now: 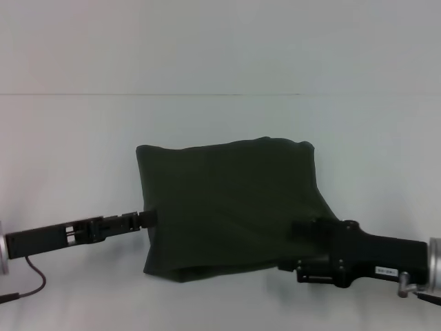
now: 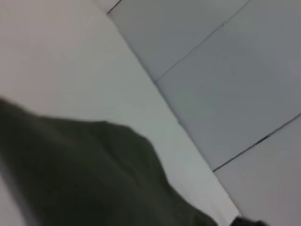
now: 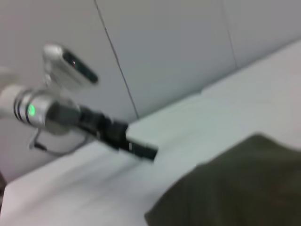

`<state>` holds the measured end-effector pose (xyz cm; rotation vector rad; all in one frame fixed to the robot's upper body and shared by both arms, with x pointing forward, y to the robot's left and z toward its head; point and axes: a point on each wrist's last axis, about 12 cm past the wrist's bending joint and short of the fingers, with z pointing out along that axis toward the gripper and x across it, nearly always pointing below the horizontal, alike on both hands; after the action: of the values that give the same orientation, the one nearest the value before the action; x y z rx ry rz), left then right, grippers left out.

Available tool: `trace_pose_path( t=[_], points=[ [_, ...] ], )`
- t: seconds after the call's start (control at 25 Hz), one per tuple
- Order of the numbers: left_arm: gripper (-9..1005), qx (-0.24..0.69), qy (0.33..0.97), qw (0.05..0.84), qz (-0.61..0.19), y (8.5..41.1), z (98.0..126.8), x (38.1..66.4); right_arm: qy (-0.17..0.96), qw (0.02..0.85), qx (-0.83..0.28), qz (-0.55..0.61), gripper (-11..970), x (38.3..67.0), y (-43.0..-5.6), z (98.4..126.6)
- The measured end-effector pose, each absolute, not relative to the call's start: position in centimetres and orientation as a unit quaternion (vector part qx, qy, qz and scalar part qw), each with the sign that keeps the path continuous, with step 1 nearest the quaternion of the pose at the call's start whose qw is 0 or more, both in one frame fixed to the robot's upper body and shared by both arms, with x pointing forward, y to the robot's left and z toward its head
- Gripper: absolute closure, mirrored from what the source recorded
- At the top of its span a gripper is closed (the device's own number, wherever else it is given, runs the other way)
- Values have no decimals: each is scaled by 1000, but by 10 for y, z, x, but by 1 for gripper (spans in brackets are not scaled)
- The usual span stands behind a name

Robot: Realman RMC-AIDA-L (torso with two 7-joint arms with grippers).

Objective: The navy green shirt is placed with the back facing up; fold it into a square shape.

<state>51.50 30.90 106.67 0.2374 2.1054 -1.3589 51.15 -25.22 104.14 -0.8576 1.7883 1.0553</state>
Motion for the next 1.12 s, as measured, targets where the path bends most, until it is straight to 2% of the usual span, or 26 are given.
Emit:
trace_pose_path(
  t=[0.2,0.36,0.76,1.12],
  points=[
    [76,18,833,226,-505,314,1059,514,689,495,-327,417,43,495,-272,1044],
    [77,-4,850,183,-494,314,1055,515,690,504,-316,413,43,488,-279,1042],
    [81,-7,874,176,-452,298,1045,528,693,498,-319,413,43,486,-279,1040],
    [84,16,876,163,-453,278,1045,534,693,497,-319,414,43,485,-279,1040]
  ],
)
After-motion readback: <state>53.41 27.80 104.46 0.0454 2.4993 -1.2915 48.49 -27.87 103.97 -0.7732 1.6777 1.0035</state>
